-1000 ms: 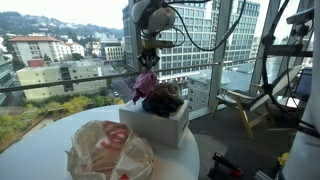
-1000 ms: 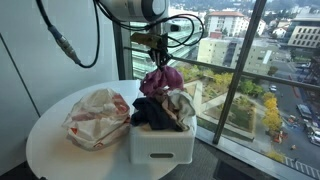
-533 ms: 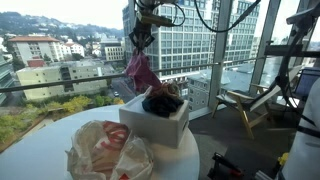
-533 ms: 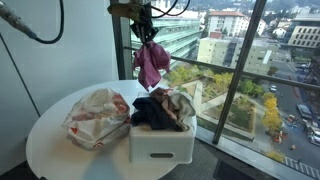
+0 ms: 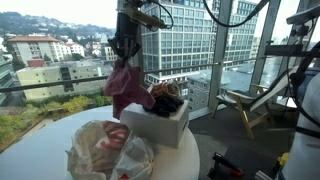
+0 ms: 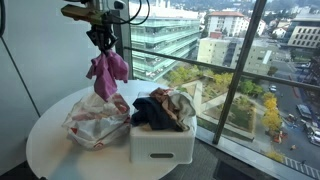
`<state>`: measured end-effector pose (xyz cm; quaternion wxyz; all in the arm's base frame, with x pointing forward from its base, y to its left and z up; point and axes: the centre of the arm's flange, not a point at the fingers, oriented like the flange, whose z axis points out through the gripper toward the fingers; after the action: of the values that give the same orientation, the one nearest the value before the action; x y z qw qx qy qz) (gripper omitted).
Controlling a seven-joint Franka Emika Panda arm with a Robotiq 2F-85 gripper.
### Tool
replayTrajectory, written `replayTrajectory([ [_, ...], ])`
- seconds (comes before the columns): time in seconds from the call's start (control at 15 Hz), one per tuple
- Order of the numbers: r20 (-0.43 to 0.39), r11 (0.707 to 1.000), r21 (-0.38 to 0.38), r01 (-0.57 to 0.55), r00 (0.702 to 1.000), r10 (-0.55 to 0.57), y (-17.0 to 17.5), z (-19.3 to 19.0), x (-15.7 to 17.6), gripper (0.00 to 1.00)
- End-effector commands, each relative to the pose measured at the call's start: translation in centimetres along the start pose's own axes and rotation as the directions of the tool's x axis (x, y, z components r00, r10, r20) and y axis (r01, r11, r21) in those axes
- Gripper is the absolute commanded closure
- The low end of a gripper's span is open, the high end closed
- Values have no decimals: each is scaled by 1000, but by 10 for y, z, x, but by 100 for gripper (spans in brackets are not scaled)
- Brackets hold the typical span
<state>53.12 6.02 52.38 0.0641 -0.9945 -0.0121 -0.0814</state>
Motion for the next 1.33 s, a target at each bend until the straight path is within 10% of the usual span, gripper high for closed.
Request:
replayTrajectory([
  [0.0,143,997,37,63,987,-68,-10,39,-23,95],
  [0.4,268,976,11,215,940,-210,-46,100,-27,95],
  [0.93,225,921,-111,375,912,-344,-94,113,30,96],
  [1.27,261,933,-33,360,904,-339,-103,138,45,95],
])
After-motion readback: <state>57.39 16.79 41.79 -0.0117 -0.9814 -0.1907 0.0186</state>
